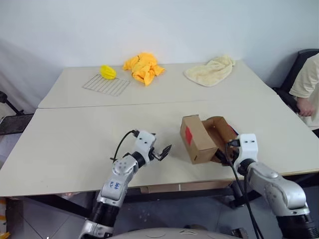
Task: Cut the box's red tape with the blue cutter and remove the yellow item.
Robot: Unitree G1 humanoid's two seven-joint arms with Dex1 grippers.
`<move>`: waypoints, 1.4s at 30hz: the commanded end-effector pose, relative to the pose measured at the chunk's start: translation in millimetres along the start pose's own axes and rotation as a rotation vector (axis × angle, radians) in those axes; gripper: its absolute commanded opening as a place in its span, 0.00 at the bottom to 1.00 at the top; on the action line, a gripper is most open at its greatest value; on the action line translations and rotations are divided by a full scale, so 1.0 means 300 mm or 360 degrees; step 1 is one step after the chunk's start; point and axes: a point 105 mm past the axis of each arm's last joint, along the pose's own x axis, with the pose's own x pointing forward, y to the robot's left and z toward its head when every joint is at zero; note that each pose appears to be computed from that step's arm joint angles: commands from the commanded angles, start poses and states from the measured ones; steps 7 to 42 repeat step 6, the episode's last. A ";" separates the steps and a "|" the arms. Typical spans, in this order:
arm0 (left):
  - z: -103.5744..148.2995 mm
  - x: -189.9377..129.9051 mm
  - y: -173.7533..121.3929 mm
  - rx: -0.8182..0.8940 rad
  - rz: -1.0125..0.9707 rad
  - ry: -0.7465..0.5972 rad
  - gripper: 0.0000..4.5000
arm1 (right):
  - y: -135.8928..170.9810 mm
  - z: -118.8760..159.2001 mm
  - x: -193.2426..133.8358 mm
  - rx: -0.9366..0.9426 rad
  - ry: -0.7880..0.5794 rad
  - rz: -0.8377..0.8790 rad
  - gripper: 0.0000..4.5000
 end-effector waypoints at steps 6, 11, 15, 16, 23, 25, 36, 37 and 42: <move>0.453 0.182 -0.246 0.0172 -0.0825 -0.0474 1.00 | -0.028 0.706 -0.273 -0.0639 -0.0306 0.0517 0.99; 0.453 0.182 -0.246 0.0172 -0.0825 -0.0474 1.00 | -0.028 0.706 -0.273 -0.0639 -0.0306 0.0517 0.99; 0.453 0.182 -0.246 0.0172 -0.0825 -0.0474 1.00 | -0.028 0.706 -0.273 -0.0639 -0.0306 0.0517 0.99; 0.453 0.182 -0.246 0.0172 -0.0825 -0.0474 1.00 | -0.028 0.706 -0.273 -0.0639 -0.0306 0.0517 0.99; 0.453 0.182 -0.246 0.0172 -0.0825 -0.0474 1.00 | -0.028 0.706 -0.273 -0.0639 -0.0306 0.0517 0.99; 0.453 0.182 -0.246 0.0172 -0.0825 -0.0474 1.00 | -0.028 0.706 -0.273 -0.0639 -0.0306 0.0517 0.99; 0.453 0.182 -0.246 0.0172 -0.0825 -0.0474 1.00 | -0.028 0.706 -0.273 -0.0639 -0.0306 0.0517 0.99; 0.453 0.182 -0.246 0.0172 -0.0825 -0.0474 1.00 | -0.028 0.706 -0.273 -0.0639 -0.0306 0.0517 0.99; 0.453 0.182 -0.246 0.0172 -0.0825 -0.0474 1.00 | -0.028 0.706 -0.273 -0.0639 -0.0306 0.0517 0.99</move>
